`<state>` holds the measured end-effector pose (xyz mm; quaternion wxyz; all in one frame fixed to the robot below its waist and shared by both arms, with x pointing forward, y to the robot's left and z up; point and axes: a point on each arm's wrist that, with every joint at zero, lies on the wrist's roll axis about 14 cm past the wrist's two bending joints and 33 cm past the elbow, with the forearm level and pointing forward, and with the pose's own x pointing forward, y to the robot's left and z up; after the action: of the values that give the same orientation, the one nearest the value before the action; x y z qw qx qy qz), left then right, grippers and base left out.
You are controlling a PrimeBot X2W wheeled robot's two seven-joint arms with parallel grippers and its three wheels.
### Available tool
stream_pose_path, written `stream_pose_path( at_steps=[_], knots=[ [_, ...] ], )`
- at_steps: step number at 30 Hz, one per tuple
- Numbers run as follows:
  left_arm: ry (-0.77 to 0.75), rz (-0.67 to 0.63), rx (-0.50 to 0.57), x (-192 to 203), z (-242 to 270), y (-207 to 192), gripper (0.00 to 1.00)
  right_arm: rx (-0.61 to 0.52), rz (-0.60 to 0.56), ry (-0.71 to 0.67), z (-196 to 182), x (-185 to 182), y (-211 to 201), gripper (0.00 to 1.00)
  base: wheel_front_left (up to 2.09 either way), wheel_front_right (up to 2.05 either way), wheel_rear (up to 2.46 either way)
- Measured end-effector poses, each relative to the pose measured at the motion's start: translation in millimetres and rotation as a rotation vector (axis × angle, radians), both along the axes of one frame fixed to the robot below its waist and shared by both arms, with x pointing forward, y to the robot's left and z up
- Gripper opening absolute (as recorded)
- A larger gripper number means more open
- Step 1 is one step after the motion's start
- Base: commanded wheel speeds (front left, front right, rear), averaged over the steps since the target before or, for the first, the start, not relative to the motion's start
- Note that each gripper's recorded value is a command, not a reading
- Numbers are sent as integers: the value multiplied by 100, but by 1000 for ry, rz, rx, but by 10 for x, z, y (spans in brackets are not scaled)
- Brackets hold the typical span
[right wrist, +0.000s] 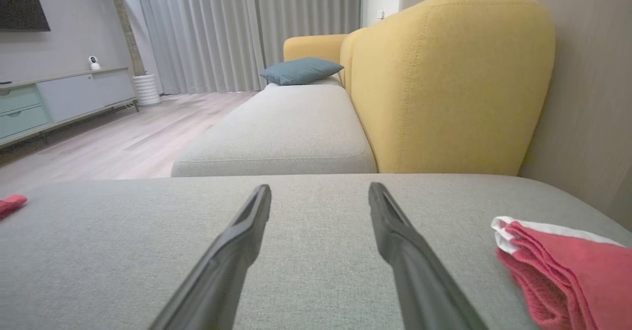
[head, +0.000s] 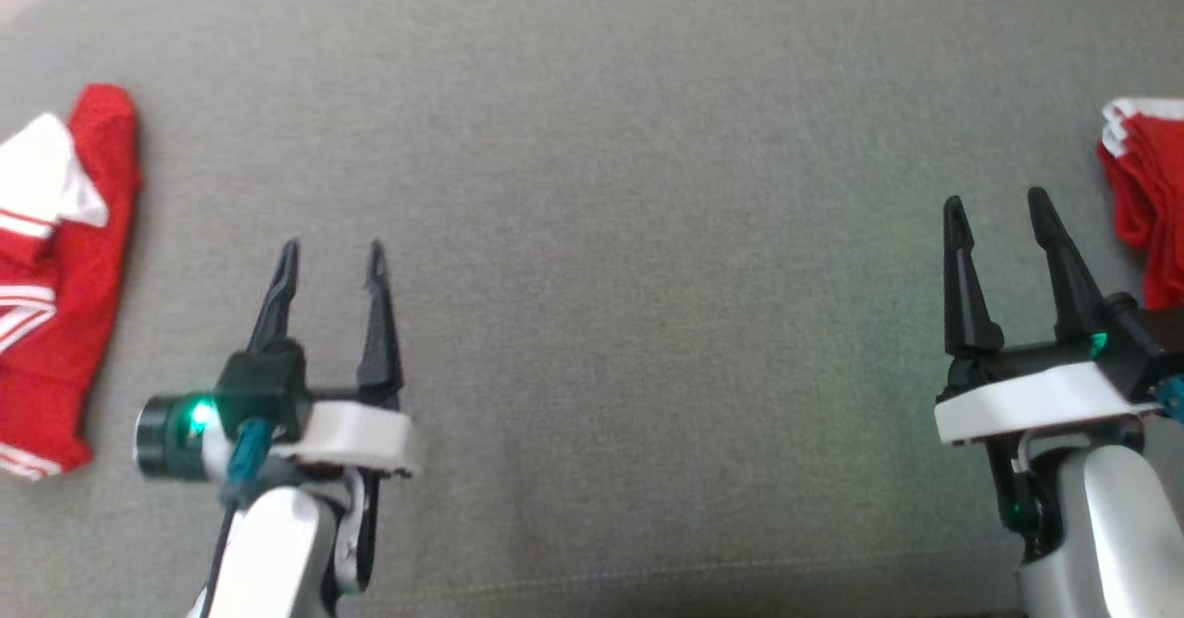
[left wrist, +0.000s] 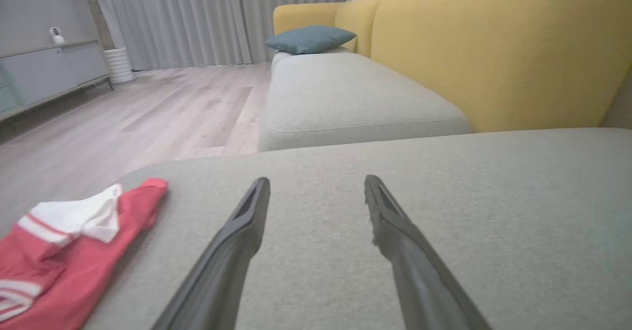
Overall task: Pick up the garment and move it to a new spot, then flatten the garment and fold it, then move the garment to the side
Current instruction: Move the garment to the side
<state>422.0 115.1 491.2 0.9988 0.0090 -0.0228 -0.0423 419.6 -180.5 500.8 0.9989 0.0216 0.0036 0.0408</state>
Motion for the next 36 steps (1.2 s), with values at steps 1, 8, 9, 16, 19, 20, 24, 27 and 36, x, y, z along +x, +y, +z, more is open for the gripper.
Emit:
stream_pose_path(
  at_steps=[1,8,9,16,19,20,24,27,36],
  knots=[
    [0,9,7,-38,3,46,100,0,5,-4,26,-14,19,100,0,0,0],
    [-1,44,28,-284,43,230,100,-2,13,40,-24,-321,56,100,0,0,0],
    [-1,44,28,-284,43,230,100,-2,13,40,-24,-321,56,100,0,0,0],
    [5,48,39,-481,55,304,100,8,3,59,-5,-592,53,100,0,0,0],
    [13,44,42,-559,44,296,100,14,-2,55,28,-667,53,100,0,0,0],
    [15,42,40,-582,44,291,100,15,-3,51,43,-688,53,100,0,0,0],
    [21,35,36,-662,42,279,100,19,-6,48,69,-775,50,100,0,0,0],
    [29,32,42,-700,28,282,100,28,-7,48,80,-808,50,100,0,0,0],
    [29,27,47,-698,45,284,100,35,-5,42,111,-809,56,100,0,0,0]
  ],
)
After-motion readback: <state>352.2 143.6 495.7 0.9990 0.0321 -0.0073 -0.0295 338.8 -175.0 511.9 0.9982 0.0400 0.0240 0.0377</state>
